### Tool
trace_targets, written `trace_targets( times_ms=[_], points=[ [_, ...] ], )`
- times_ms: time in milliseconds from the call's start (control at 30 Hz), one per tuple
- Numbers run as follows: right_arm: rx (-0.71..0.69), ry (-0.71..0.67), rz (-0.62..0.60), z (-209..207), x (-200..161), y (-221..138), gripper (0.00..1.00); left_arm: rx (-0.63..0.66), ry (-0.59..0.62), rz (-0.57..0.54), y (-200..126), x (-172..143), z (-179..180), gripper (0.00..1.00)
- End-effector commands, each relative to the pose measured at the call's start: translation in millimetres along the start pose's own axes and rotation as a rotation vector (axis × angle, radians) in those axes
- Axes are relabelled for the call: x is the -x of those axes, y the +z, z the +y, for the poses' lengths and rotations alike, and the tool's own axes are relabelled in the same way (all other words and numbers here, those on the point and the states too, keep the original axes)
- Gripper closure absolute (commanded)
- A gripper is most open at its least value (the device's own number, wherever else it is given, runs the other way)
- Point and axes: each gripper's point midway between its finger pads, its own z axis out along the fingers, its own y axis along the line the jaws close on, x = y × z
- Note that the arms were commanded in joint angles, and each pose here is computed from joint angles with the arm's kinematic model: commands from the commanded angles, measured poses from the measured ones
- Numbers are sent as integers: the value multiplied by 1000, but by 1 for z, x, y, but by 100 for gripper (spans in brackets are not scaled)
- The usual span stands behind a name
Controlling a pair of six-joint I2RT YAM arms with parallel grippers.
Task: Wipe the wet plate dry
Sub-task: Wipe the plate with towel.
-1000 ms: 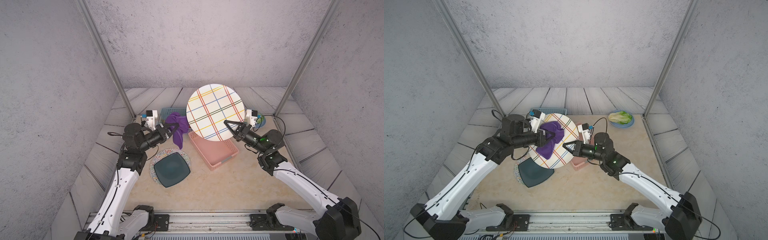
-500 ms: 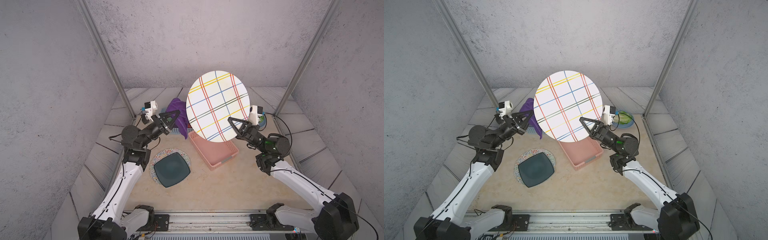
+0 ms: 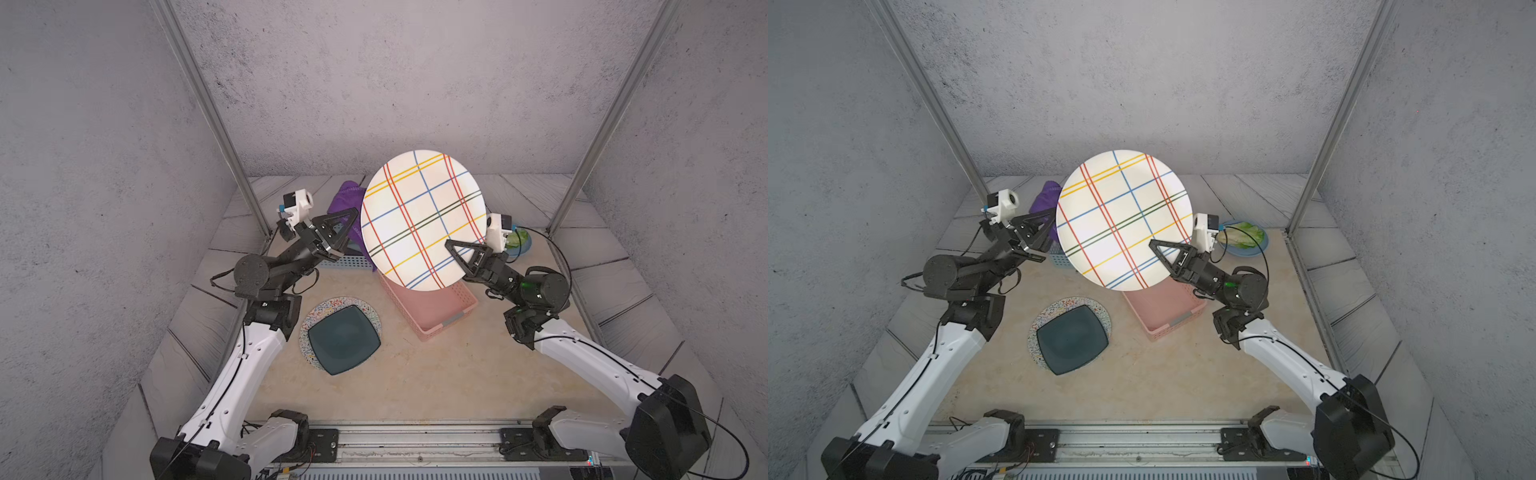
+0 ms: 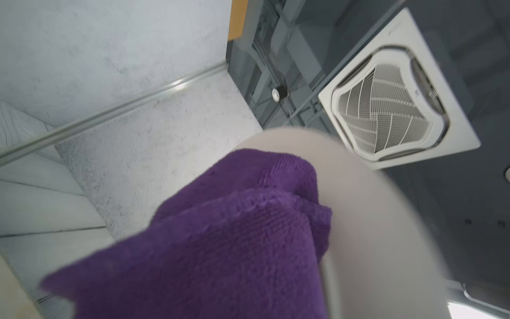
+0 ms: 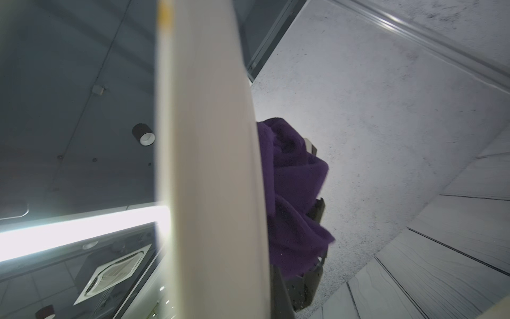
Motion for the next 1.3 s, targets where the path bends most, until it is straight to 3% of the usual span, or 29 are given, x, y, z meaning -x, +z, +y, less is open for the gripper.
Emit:
trace_targets(
  times_ms=[0, 133, 267, 333, 433, 533, 667, 800, 933, 1100, 1133, 1200, 1267],
  points=[
    [147, -148, -21, 60, 11, -12, 100, 226, 32, 54, -8, -6, 48, 100],
    [205, -197, 84, 72, -25, -18, 100, 337, -5, -24, -37, 34, 86, 100],
    [264, -206, 195, 81, -73, -16, 100, 449, 140, -20, -53, 58, 102, 100],
    [297, -216, 218, 89, -85, -13, 100, 319, 189, 70, -37, 46, 84, 100],
    [333, -221, 203, 98, -81, -6, 100, 72, 248, 250, -3, 0, 40, 100],
    [360, -222, 174, 107, -70, 1, 100, 80, 341, 348, 14, -43, 30, 100],
    [318, -209, 118, 107, -43, 0, 100, 165, 269, 346, 7, -67, 55, 100],
    [272, -194, 48, 103, -21, -15, 100, 318, 135, 238, -26, -55, 91, 100],
    [337, -213, 152, 115, -48, -16, 100, 397, 8, 131, -49, -31, 117, 100],
    [377, -196, 242, 111, -85, -15, 100, 476, 8, 128, -39, 0, 134, 100],
    [371, -193, 239, 108, -86, -15, 100, 451, 14, 140, -32, 3, 131, 100],
    [341, -196, 208, 102, -83, -17, 100, 271, 23, 192, -7, -2, 104, 100],
    [282, -208, 173, 97, -73, -18, 100, 112, 53, 276, 13, -23, 71, 100]
  ],
)
